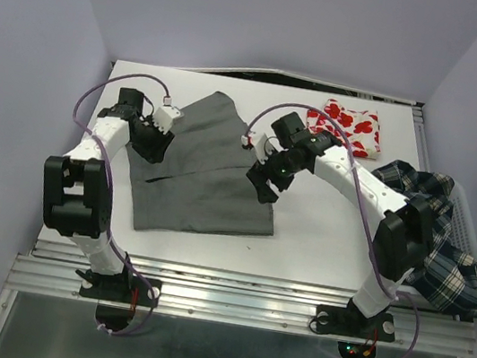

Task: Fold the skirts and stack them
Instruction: Fold the skirt

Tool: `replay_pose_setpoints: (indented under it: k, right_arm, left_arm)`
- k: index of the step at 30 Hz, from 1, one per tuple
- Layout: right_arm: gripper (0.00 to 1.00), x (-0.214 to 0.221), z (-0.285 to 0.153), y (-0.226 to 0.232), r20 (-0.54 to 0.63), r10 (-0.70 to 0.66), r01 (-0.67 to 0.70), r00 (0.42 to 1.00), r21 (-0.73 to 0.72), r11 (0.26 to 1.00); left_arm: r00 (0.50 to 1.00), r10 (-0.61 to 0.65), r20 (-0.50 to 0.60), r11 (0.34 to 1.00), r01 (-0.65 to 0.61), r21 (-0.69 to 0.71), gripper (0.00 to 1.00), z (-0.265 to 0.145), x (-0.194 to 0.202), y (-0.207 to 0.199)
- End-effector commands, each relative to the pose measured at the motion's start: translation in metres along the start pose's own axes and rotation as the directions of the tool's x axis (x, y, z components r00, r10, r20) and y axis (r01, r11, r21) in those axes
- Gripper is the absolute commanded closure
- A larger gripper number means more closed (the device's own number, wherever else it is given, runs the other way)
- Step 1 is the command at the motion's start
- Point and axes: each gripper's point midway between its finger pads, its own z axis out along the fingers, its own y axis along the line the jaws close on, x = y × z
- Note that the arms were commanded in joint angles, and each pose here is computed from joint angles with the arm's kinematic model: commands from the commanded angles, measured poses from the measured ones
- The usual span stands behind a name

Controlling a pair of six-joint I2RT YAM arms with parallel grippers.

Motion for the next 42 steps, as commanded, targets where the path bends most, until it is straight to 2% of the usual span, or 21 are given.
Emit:
replay_pose_setpoints:
  k: [1, 4, 8, 13, 16, 17, 18, 20, 24, 27, 29, 33, 37, 39, 41, 42]
  right_arm:
    - [0.22, -0.076, -0.028, -0.024, 0.218, -0.089, 0.066, 0.972, 0.111, 0.992]
    - [0.26, -0.104, -0.001, -0.038, 0.273, -0.072, 0.050, 0.959, 0.086, 0.995]
    - [0.33, -0.108, 0.044, -0.048, 0.239, -0.021, 0.017, 0.971, 0.017, 1.000]
    - [0.34, -0.060, 0.091, -0.056, 0.122, 0.011, -0.013, 0.992, 0.018, 1.000]
    - [0.34, -0.037, 0.103, -0.065, 0.065, 0.029, -0.032, 0.997, 0.041, 0.999]
    - [0.34, -0.025, 0.110, -0.070, 0.040, 0.047, -0.049, 0.998, 0.049, 0.998]
    - [0.36, -0.017, 0.111, -0.078, 0.024, 0.062, -0.064, 0.998, 0.071, 0.995]
    - [0.38, -0.005, 0.115, -0.084, -0.002, 0.085, -0.085, 0.996, 0.064, 0.994]
    - [0.39, 0.008, 0.108, -0.057, -0.018, 0.078, -0.079, 0.997, -0.037, 0.996]
    - [0.42, 0.023, 0.096, -0.033, -0.041, 0.053, -0.058, 0.998, -0.127, 0.990]
    - [0.43, 0.052, 0.093, -0.014, -0.090, 0.037, -0.053, 0.995, -0.183, 0.982]
    - [0.43, 0.075, 0.072, 0.027, -0.088, 0.031, -0.056, 0.996, -0.293, 0.955]
    - [0.42, 0.054, 0.062, 0.074, -0.029, -0.014, 0.001, 0.999, -0.399, 0.917]
    - [0.38, 0.036, 0.054, 0.076, 0.010, -0.006, 0.010, 1.000, -0.414, 0.910]
    - [0.31, 0.013, 0.043, 0.074, 0.054, -0.011, 0.033, 0.998, -0.411, 0.911]
    - [0.22, -0.015, 0.029, 0.061, 0.109, -0.012, 0.051, 0.994, -0.361, 0.931]
  left_arm:
    - [0.999, -0.035, 0.039, 0.999, 0.036, -0.033, 0.47, -0.024, -0.010, -0.006]
    - [0.997, -0.080, -0.006, 0.996, 0.080, -0.046, 0.47, -0.016, 0.003, -0.004]
    - [0.987, -0.112, -0.116, 0.993, 0.114, 0.013, 0.52, 0.018, 0.024, -0.009]
    - [0.978, -0.094, -0.186, 0.994, 0.104, 0.043, 0.56, 0.066, 0.022, -0.005]
    - [0.985, -0.080, -0.152, 0.994, 0.091, 0.061, 0.57, 0.082, -0.007, -0.002]
    - [0.980, -0.094, -0.178, 0.991, 0.109, 0.076, 0.57, 0.096, -0.004, -0.005]
    - [0.985, -0.093, -0.146, 0.992, 0.105, 0.073, 0.57, 0.098, -0.022, 0.002]
    - [0.978, -0.118, -0.170, 0.987, 0.135, 0.091, 0.60, 0.105, -0.024, 0.003]
    - [0.983, -0.085, -0.161, 0.993, 0.097, 0.067, 0.59, 0.088, -0.037, 0.006]
    - [0.981, -0.050, -0.186, 0.996, 0.063, 0.064, 0.59, 0.064, -0.032, -0.004]
    - [0.980, -0.035, -0.198, 0.996, 0.051, 0.075, 0.58, 0.046, -0.025, -0.017]
    - [0.987, -0.013, -0.163, 0.994, 0.030, 0.105, 0.52, 0.018, -0.022, -0.038]
    - [0.999, -0.011, -0.041, 0.995, 0.015, 0.100, 0.40, -0.011, -0.052, -0.041]
    - [0.999, -0.017, 0.035, 0.993, 0.013, 0.117, 0.36, -0.025, -0.072, -0.042]
    - [0.993, 0.002, 0.119, 0.996, -0.012, 0.084, 0.27, -0.048, -0.096, -0.033]
    - [0.986, 0.019, 0.163, 0.998, -0.028, 0.051, 0.22, -0.061, -0.109, -0.024]
